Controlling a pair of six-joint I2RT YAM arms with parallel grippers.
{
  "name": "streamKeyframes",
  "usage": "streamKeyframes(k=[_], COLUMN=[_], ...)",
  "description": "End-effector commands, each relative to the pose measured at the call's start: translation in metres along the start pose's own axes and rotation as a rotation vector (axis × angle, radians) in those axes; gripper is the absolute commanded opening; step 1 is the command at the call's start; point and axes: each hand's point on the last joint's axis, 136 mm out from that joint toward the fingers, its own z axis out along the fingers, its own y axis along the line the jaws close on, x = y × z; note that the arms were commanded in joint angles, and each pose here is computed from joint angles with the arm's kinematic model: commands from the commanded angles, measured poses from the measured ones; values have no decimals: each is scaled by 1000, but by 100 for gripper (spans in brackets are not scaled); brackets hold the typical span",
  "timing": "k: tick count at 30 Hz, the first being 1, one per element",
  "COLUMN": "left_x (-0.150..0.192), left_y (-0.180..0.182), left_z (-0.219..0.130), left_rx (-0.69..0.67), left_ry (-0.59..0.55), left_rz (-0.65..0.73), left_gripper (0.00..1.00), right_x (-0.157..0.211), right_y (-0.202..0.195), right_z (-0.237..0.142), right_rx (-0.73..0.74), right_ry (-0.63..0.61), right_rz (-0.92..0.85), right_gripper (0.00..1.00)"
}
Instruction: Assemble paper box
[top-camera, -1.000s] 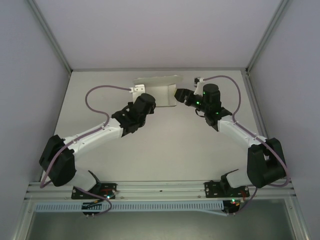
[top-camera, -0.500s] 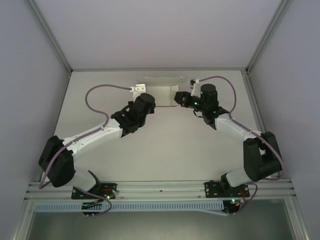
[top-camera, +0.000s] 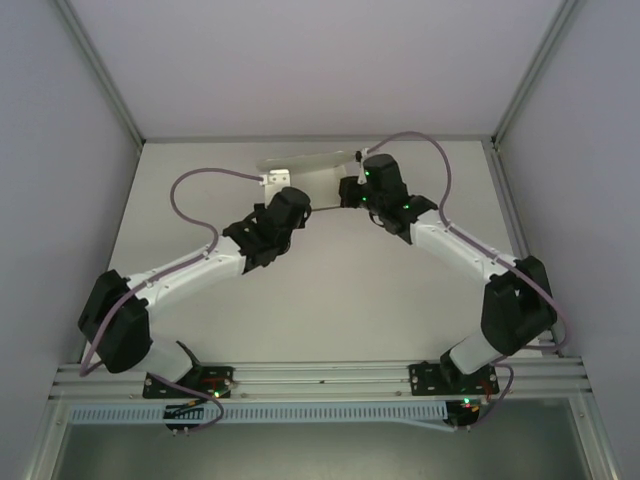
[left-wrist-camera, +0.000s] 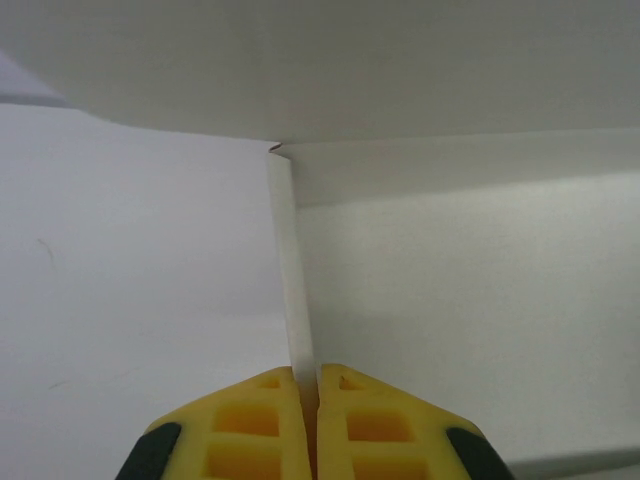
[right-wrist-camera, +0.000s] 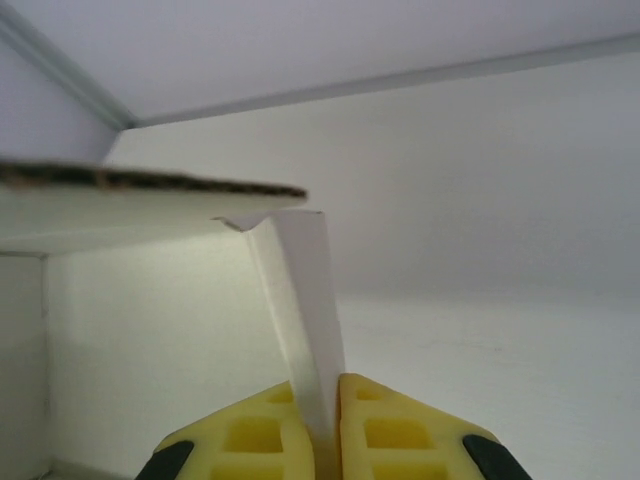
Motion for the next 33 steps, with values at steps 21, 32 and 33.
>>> streamKeyframes(k=[21, 32, 33], left_x=[-81, -74, -73], left_y=[-60, -60, -59], left_z=[-57, -55, -55], left_rx=[216, 191, 188], left_ry=[-197, -182, -181], left_rz=[-126, -105, -103], left_gripper=[0, 0, 0], right_x=[61, 65, 61], right_y=[-136, -88, -87], right_z=[3, 32, 30], right_rx=[1012, 511, 482], right_ry=[77, -25, -28], right_rz=[-408, -224, -206], right_gripper=[1, 0, 0])
